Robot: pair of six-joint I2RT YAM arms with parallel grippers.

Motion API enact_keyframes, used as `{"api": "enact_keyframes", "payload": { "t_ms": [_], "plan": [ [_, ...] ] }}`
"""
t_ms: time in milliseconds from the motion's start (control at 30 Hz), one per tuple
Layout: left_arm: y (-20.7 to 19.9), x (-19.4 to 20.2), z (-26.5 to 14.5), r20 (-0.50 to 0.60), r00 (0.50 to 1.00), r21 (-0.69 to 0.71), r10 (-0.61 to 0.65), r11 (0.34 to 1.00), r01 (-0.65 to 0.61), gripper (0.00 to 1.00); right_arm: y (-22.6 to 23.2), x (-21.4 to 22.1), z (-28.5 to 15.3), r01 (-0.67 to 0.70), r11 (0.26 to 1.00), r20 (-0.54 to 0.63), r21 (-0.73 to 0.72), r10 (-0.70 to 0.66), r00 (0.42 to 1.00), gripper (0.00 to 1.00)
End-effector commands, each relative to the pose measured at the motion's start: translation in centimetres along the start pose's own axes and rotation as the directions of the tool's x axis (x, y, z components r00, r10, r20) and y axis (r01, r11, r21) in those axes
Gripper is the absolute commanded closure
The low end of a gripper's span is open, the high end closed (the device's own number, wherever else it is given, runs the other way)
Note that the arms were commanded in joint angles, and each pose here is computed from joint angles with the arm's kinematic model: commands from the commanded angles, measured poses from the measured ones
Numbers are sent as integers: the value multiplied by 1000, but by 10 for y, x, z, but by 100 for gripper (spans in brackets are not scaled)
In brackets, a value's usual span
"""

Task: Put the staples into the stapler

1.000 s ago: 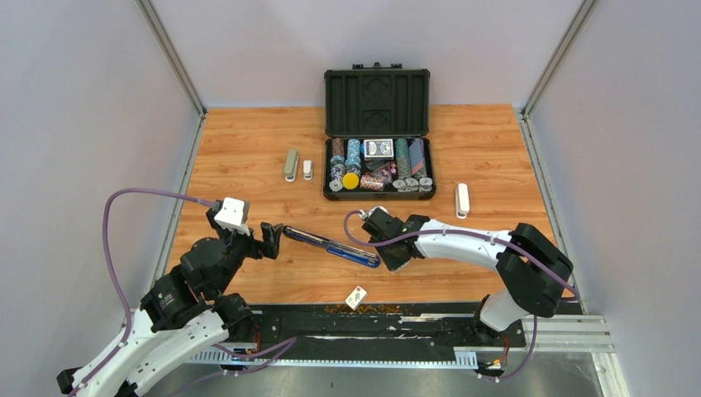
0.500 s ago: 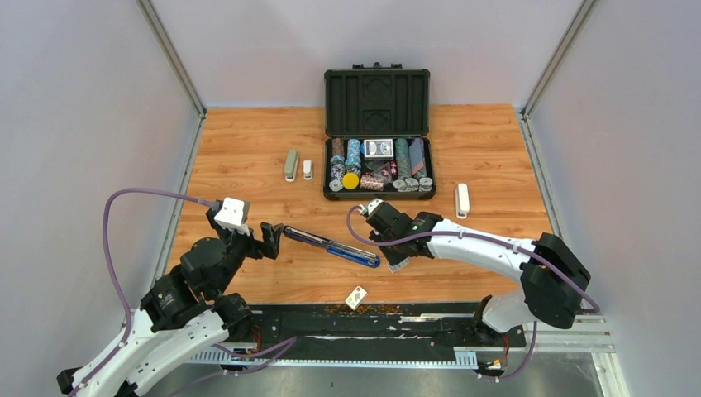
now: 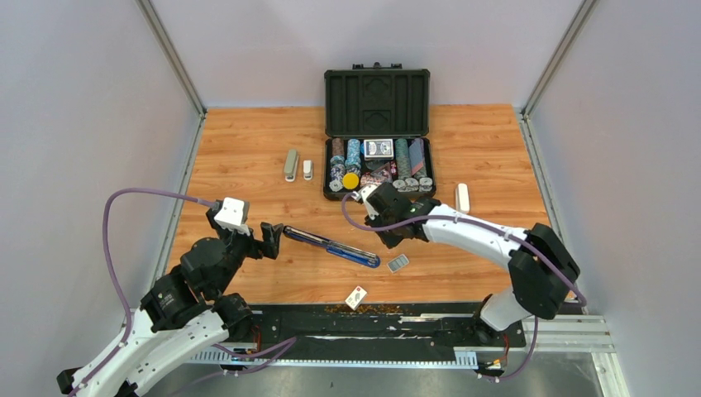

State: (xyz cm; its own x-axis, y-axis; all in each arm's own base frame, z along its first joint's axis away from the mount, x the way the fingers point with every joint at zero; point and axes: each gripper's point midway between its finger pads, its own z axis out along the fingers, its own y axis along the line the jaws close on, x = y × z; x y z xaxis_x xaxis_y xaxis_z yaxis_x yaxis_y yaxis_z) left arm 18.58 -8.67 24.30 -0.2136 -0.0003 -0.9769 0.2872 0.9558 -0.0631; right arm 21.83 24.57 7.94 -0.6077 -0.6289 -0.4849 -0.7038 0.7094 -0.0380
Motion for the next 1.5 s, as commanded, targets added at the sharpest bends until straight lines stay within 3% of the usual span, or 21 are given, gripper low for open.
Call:
{"api": "enact_keyframes", "payload": {
  "t_ms": [0, 400, 900, 1467],
  "plan": [
    [-1, -6, 2, 27, 1000, 3, 0, 1000, 0, 0, -13, -19, 17, 29, 999, 18, -16, -29, 999, 89],
    [-2, -7, 2, 28, 1000, 8, 0, 1000, 0, 0, -17, -13, 59, 15, 998, -69, -61, -19, 997, 85],
    [-3, -6, 2, 26, 1000, 12, 2, 1000, -2, 0, -19, -4, 61, 9, 998, -182, -54, -19, 983, 67],
    [-3, -6, 2, 25, 1000, 15, 0, 1000, -1, 0, -25, -6, 73, -22, 997, -232, -70, 5, 973, 67]
  ]
}}
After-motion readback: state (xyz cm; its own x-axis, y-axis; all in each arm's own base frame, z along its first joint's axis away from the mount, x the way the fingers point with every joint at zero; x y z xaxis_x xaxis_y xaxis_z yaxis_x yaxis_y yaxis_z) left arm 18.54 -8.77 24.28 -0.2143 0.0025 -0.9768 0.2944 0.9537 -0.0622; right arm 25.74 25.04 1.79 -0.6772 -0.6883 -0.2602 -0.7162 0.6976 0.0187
